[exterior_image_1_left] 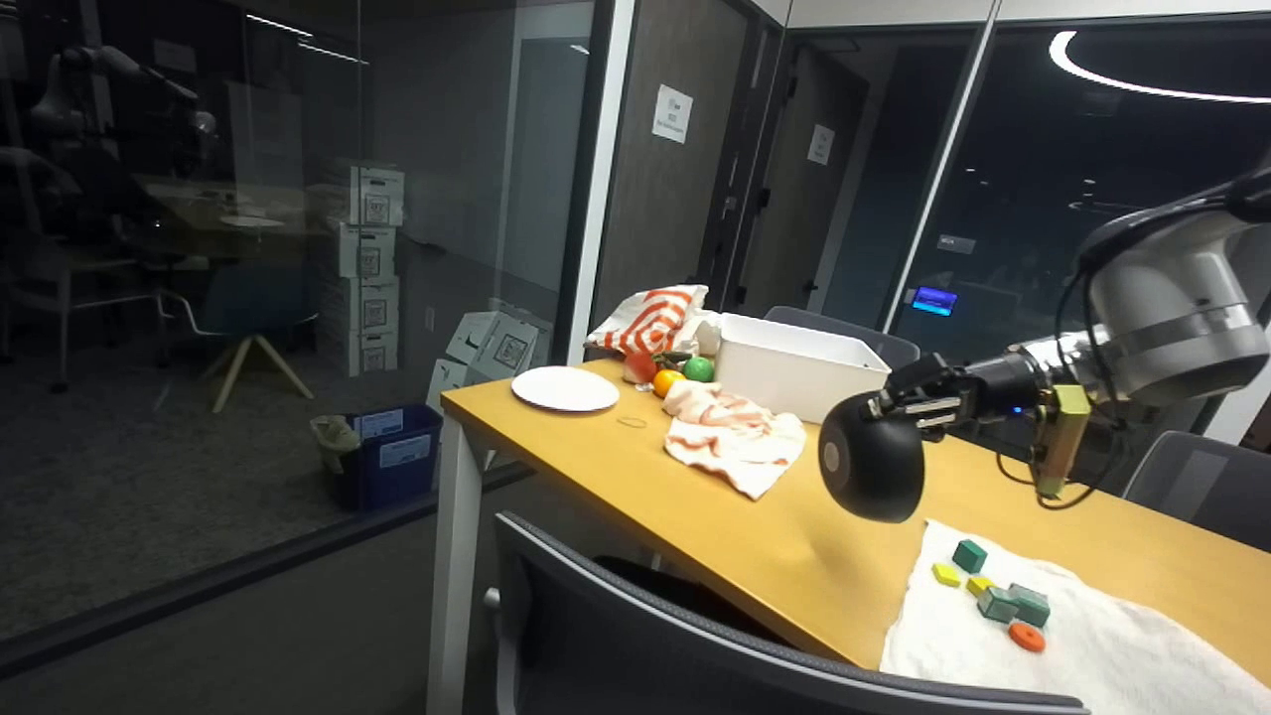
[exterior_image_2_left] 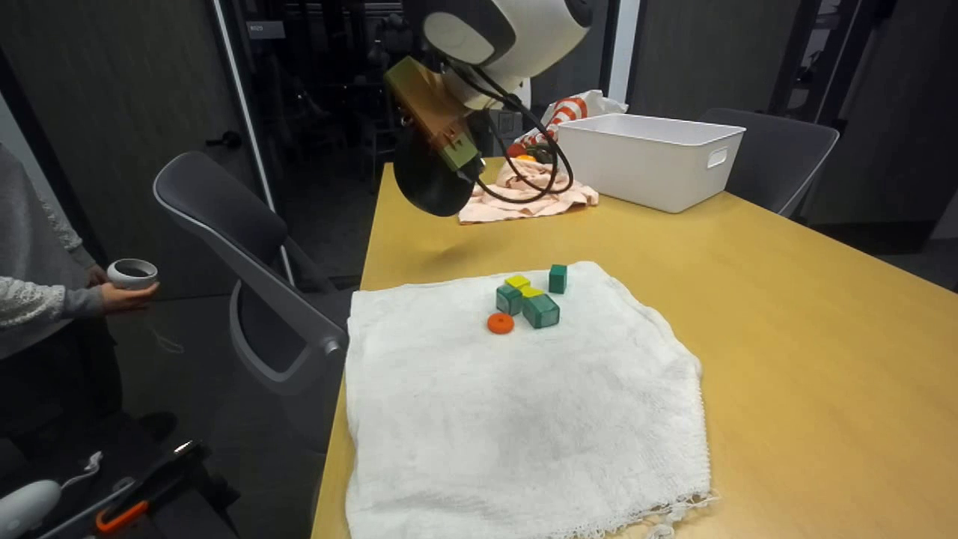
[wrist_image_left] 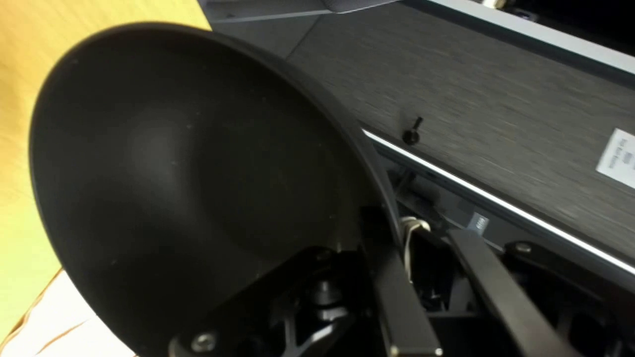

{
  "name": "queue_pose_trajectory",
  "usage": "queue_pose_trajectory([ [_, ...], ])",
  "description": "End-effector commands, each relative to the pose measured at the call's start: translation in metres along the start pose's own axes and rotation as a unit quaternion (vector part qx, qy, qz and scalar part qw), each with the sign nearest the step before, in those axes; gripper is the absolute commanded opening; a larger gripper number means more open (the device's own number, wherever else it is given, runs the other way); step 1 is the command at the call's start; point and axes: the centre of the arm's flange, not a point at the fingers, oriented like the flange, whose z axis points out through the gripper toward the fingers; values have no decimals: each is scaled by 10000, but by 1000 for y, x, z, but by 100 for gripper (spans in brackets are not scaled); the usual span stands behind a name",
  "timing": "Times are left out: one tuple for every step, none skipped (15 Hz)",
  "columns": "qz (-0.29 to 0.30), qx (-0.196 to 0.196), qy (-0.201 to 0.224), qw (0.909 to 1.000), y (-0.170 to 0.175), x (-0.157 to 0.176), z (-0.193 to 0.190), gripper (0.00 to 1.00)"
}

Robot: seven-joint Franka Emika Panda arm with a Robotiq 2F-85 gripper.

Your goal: Pour the blocks from the bowl onto the towel and cover the blocks with the towel

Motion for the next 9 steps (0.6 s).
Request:
queue_pose_trajectory([
  [-297, -995, -214, 9944, 1, 39, 35, 6],
  [-406, -1296, -273, 9904, 4, 43, 41, 6],
  [-503, -1602, -318, 9853, 10, 48, 43, 6],
  [-598, -1918, -382, 9789, 17, 50, 45, 6],
  [-677, -2218, -436, 9717, 25, 51, 45, 6],
  [-739, -2519, -498, 9636, 33, 51, 45, 6],
  [-811, -2809, -558, 9547, 40, 51, 45, 6],
  [-897, -3110, -619, 9441, 45, 51, 47, 6],
  [-979, -3392, -662, 9333, 47, 51, 51, 6],
])
